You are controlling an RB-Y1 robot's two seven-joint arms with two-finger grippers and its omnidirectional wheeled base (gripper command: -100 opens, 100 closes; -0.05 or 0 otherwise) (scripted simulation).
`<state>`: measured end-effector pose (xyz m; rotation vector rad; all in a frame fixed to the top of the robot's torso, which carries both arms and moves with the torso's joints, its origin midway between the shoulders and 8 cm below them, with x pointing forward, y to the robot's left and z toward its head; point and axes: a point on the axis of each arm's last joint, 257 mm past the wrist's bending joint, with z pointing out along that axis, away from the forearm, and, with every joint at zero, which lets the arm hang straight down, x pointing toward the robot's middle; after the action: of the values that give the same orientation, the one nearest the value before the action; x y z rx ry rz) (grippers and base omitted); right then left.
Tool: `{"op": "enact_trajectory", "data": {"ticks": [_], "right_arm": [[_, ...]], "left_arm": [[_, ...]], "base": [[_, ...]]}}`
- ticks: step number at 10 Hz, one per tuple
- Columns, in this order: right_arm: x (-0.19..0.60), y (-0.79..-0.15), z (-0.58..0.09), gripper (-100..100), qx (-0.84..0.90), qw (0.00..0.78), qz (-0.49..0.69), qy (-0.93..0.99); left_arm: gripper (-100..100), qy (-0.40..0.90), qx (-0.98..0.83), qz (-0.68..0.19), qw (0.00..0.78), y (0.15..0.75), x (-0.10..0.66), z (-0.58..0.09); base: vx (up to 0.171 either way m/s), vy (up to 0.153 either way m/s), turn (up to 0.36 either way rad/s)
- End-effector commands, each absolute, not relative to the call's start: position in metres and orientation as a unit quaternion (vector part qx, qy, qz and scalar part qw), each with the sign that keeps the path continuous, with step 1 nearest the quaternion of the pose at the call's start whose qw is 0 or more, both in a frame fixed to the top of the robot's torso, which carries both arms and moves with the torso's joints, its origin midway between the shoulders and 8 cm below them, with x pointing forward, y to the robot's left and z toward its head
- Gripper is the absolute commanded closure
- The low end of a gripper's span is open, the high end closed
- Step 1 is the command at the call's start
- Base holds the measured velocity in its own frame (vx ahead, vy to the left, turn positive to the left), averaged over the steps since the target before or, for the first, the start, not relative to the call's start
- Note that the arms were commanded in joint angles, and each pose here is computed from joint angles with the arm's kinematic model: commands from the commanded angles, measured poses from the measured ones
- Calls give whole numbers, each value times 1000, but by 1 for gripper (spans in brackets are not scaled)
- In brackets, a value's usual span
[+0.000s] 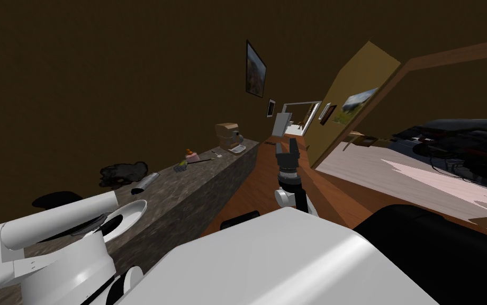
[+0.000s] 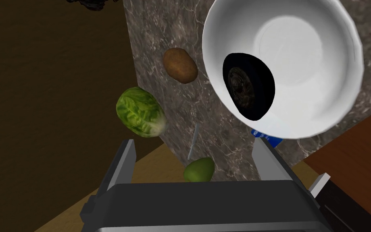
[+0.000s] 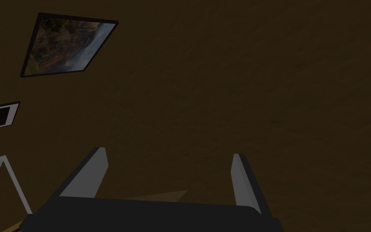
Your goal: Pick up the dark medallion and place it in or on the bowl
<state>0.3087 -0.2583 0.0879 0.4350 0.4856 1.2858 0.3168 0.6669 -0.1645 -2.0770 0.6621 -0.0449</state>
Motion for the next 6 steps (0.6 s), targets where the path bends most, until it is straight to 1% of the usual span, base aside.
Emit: {"op": "enact_trajectory", "data": {"ticks": [1,4,5,6], "right_arm": [[309,-258,88,0,199,751,589,222],[309,-258,88,0,199,751,589,222],[309,-258,88,0,199,751,589,222],[309,-258,88,0,199,751,589,222]], "left_arm": [[-100,267,-846,-16,461,665,313,-157],[-100,265,-847,-15,461,663,310,-151],[0,265,-847,-14,460,663,309,-151],[0,265,-847,-14,460,663,309,-151]], "base": [[-2,23,-44],[0,18,-35],[0,0,0],[0,0,0]]}}
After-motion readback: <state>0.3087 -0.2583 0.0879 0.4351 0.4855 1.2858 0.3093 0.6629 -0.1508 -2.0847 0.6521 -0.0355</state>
